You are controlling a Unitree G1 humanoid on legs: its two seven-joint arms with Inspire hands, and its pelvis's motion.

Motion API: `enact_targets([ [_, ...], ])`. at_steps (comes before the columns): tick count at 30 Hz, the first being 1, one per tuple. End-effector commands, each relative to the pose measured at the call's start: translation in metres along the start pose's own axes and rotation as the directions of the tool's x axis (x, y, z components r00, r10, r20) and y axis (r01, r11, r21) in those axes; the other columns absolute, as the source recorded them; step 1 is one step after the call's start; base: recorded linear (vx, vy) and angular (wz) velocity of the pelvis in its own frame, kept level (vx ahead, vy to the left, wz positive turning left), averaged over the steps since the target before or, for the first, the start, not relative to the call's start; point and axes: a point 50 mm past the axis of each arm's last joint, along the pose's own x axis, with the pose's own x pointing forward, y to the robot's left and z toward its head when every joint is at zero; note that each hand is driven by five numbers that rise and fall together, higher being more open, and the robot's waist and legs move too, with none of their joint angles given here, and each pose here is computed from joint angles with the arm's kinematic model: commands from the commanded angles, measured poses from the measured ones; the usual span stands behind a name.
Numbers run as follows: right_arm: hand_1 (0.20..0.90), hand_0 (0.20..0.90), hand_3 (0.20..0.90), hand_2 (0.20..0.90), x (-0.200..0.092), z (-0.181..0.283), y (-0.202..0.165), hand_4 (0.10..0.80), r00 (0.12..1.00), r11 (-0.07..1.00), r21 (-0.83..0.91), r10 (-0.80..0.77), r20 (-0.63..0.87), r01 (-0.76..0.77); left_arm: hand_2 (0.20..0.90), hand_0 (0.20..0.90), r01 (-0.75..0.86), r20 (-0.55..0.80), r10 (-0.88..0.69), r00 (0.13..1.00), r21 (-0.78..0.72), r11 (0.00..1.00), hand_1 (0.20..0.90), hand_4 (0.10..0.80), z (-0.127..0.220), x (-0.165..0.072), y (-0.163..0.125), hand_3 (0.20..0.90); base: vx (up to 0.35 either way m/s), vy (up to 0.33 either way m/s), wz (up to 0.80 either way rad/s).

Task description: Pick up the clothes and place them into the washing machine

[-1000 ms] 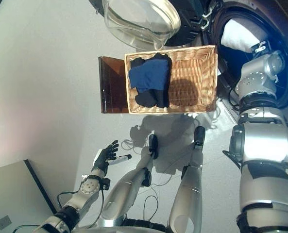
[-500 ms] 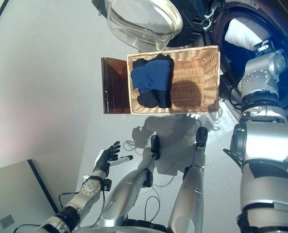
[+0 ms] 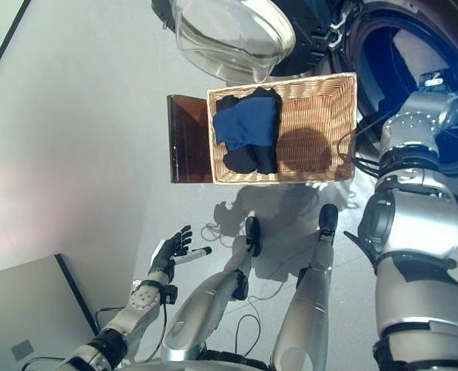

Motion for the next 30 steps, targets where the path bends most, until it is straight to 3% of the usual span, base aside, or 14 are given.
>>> enact_targets([
  [1,0.9,0.9,0.9,0.9,-0.031,0.055,0.094,0.8,0.92,0.927,0.113,0.329,0.213,-0.358,0.9,0.9,0.008,-0.005,-0.008,1.0,-0.001,1.0,0.9,0.8,-0.008,-0.007,-0.005,0.9,0.0,0.0,0.0],
  [15,0.9,0.9,0.9,0.9,-0.032,0.045,0.091,0.8,0.918,0.936,0.001,0.344,0.196,-0.351,0.9,0.9,-0.013,-0.006,0.013,1.0,-0.011,1.0,0.9,0.8,-0.009,-0.008,-0.002,0.9,0.007,0.004,0.0],
  [19,0.9,0.9,0.9,0.9,-0.033,0.027,0.084,0.8,0.904,0.91,-0.198,0.397,0.162,-0.364,0.9,0.9,-0.028,0.004,0.028,1.0,-0.016,0.999,0.9,0.8,-0.007,-0.008,0.001,0.9,0.002,0.0,-0.02],
  [21,0.9,0.9,0.9,0.9,-0.036,0.012,0.078,0.8,0.872,0.831,-0.387,0.475,0.12,-0.4,0.9,0.9,-0.044,0.002,0.044,0.999,-0.019,0.999,0.9,0.8,-0.008,-0.008,0.004,0.9,-0.011,-0.011,-0.07],
  [24,0.9,0.9,0.9,0.9,-0.042,-0.013,0.066,0.8,0.82,0.629,-0.662,0.571,0.036,-0.409,0.9,0.9,-0.073,0.007,0.073,0.997,-0.024,0.997,0.9,0.8,-0.007,-0.007,0.01,0.9,-0.019,-0.024,-0.09],
  [30,0.9,0.9,0.9,0.9,-0.069,-0.065,0.035,0.8,0.719,0.297,-0.859,0.686,-0.112,-0.417,0.9,0.9,-0.136,0.0,0.136,0.991,-0.04,0.99,0.9,0.8,-0.008,-0.006,0.013,0.9,-0.016,-0.01,-0.11],
])
